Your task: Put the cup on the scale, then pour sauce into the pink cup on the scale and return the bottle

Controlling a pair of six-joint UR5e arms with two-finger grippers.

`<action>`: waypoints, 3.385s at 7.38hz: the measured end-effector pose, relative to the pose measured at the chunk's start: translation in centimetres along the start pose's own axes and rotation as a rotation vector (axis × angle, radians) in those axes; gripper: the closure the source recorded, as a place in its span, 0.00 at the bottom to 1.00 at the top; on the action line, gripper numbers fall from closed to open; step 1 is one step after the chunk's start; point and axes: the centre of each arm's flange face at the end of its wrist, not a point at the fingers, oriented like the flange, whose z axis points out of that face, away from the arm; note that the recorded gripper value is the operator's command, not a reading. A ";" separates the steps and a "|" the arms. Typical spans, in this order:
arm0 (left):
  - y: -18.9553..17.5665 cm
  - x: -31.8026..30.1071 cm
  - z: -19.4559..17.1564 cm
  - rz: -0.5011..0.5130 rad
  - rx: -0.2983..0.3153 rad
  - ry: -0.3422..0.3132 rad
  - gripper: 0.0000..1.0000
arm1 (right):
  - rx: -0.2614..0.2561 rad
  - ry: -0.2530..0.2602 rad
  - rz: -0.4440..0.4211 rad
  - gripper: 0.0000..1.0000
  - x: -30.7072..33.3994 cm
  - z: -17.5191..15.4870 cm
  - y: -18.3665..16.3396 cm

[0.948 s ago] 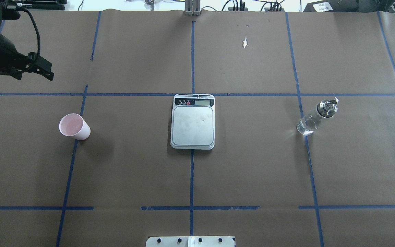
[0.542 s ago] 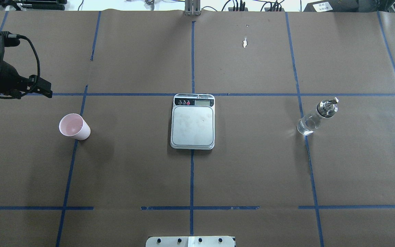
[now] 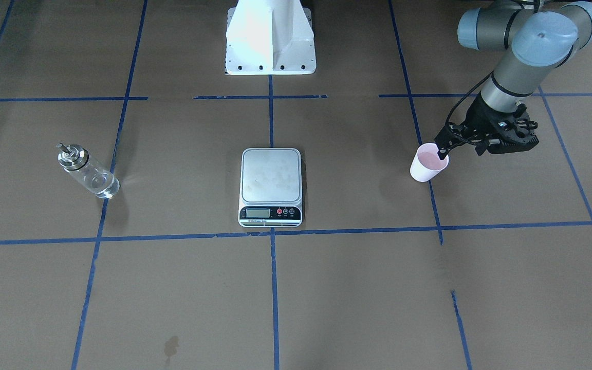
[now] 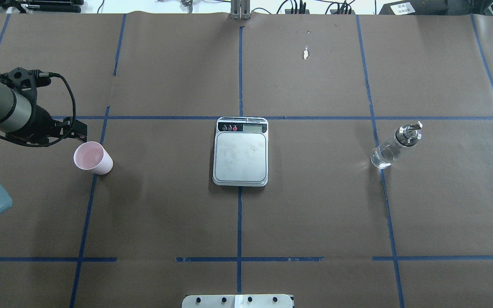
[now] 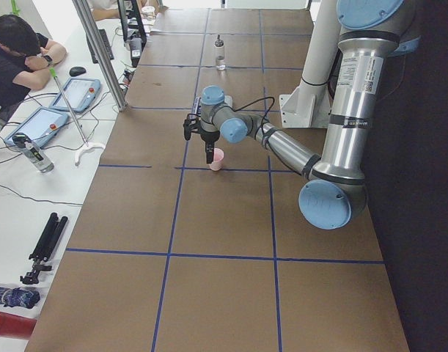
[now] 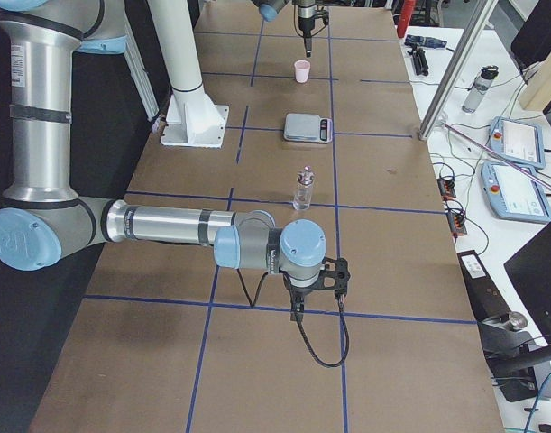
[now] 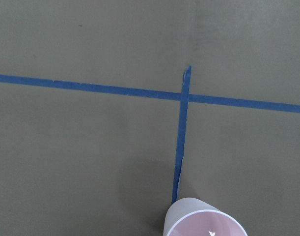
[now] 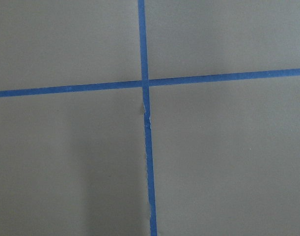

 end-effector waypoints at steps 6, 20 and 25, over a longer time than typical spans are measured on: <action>1.9 0.8 3.4 0.030 -0.053 -0.024 0.00 | 0.028 0.000 -0.018 0.00 -1.6 -1.5 -0.3; 1.7 0.8 4.5 0.032 -0.062 -0.031 1.00 | 0.118 -0.086 0.129 0.00 -16.7 -7.1 -3.4; 2.2 1.9 1.5 0.048 -0.059 0.018 1.00 | 0.120 -0.090 0.146 0.00 -17.5 -7.3 -3.7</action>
